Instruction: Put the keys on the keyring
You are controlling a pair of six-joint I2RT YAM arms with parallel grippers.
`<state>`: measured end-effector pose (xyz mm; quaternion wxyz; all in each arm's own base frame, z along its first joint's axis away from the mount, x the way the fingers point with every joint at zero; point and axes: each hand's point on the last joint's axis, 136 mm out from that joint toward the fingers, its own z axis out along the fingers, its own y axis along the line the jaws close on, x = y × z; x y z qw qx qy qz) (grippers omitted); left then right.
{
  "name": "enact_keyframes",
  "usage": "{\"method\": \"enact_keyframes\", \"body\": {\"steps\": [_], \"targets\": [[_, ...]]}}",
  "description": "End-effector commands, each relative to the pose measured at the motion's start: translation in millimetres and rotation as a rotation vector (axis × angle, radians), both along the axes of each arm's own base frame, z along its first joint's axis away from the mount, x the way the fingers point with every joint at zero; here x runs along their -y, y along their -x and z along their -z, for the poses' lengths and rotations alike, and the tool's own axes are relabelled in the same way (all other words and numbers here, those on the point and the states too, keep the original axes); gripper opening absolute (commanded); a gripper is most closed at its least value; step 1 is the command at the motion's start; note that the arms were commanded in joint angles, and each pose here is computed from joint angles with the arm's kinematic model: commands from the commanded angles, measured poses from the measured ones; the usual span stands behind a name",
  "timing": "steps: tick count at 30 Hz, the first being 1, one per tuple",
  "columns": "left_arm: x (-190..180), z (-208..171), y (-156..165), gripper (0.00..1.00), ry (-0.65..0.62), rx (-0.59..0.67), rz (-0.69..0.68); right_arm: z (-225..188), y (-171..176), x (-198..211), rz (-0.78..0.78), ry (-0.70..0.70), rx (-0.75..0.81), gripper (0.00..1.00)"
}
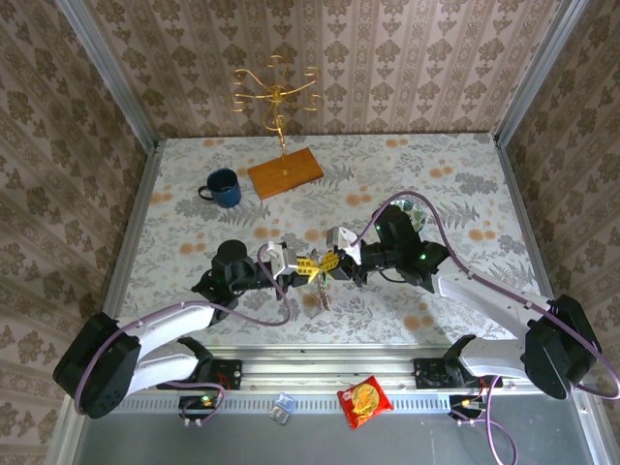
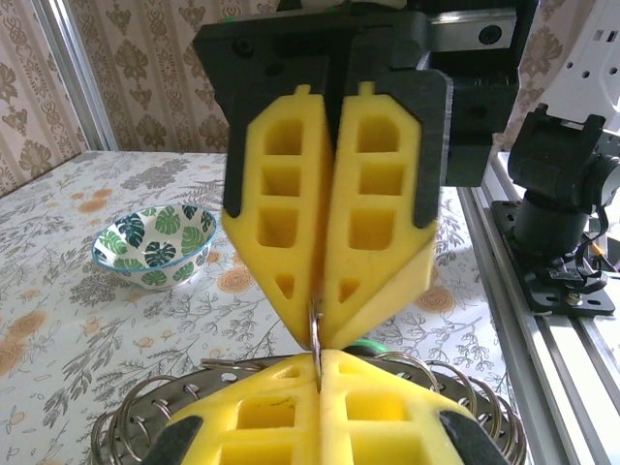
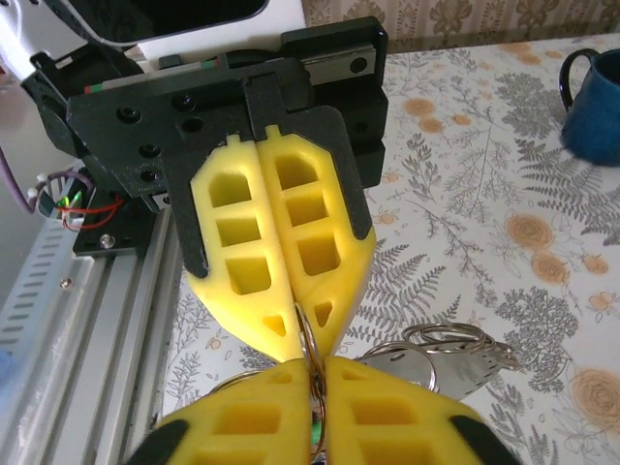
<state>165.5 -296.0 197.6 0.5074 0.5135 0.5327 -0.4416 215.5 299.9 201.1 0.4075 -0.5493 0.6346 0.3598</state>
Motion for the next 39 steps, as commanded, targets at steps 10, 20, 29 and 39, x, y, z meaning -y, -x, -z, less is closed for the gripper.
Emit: {"method": "enact_keyframes", "body": {"steps": [10, 20, 29, 39], "targets": [[-5, -3, -8, 0.30, -0.048, 0.023, -0.045, -6, 5, 1, -0.070, 0.086, 0.038, 0.00], [-1, -5, -8, 0.23, -0.112, 0.034, -0.005, 0, 9, -2, -0.137, 0.273, 0.113, 0.00], [-1, -4, -5, 0.00, -0.124, 0.037, 0.012, -16, 7, -4, -0.074, 0.167, 0.079, 0.17], [-3, -14, -6, 0.00, -0.029, 0.064, -0.025, -7, 7, 14, 0.092, 0.058, 0.007, 0.33]]}}
